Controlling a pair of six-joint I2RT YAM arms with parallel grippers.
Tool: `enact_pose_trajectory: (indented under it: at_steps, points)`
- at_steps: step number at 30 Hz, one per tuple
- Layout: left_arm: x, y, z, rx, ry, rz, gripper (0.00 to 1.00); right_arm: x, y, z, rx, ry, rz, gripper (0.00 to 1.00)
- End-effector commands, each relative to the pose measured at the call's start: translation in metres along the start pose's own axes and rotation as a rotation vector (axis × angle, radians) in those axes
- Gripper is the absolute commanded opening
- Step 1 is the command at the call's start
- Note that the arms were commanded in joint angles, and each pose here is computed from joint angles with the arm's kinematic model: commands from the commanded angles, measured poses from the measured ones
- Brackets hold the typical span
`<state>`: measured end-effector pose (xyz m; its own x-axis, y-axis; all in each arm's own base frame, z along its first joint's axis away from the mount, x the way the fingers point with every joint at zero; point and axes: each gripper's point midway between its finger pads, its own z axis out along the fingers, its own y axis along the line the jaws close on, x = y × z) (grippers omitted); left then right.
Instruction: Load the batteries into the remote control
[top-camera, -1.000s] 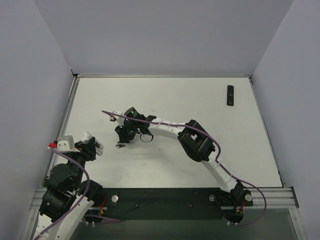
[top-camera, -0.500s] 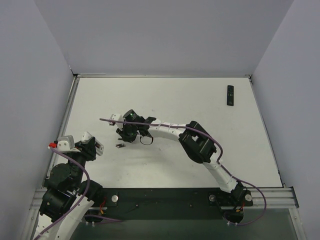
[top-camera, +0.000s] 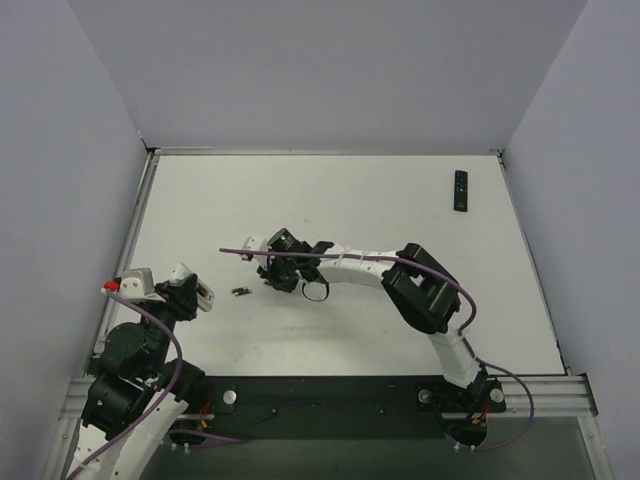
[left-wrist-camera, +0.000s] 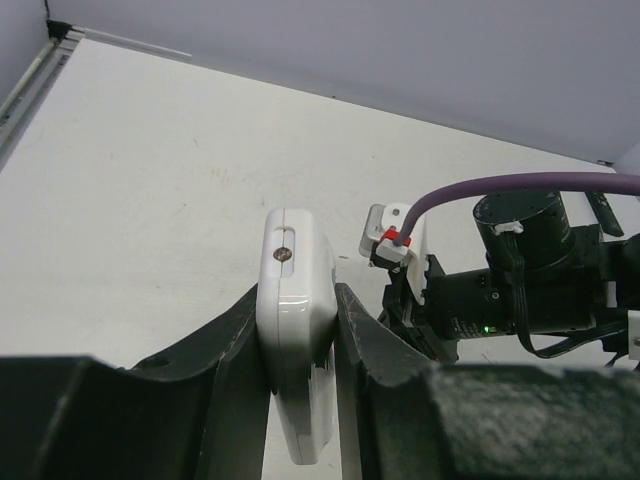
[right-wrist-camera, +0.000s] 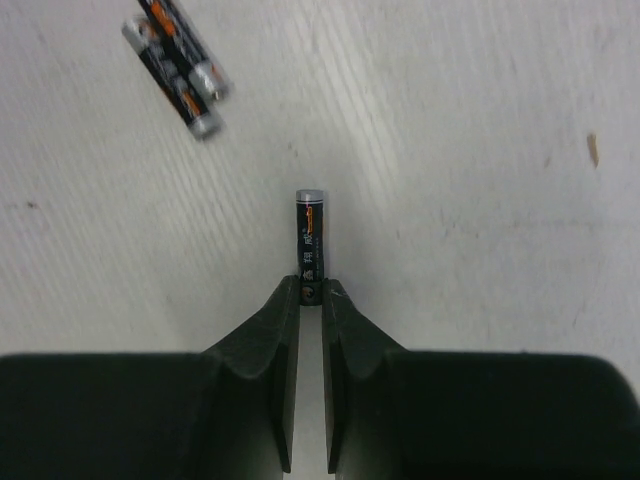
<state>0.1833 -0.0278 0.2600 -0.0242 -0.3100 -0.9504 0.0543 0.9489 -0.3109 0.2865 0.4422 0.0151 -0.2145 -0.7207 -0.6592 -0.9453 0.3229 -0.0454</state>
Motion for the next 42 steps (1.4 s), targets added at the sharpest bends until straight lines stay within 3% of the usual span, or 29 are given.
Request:
enact_pose_trajectory:
  at_steps: [1,10,19,25,42]
  points:
    - [0.009,-0.023,0.008,0.087,0.032,-0.119,0.00,0.033,-0.003,-0.043,0.039,0.073,0.115,0.00]
    - [0.057,-0.074,0.035,0.290,0.110,-0.441,0.00,0.021,0.005,-0.150,0.126,-0.044,0.233,0.00]
    - [0.094,-0.110,0.053,0.466,0.178,-0.694,0.00,-0.006,0.051,-0.213,0.116,-0.116,0.303,0.00]
    - [0.094,-0.127,0.059,0.540,0.191,-0.747,0.00,-0.012,0.072,-0.215,0.119,-0.074,0.352,0.00]
    - [0.084,-0.144,0.059,0.599,0.198,-0.788,0.00,-0.025,0.066,-0.201,0.160,-0.040,0.351,0.00]
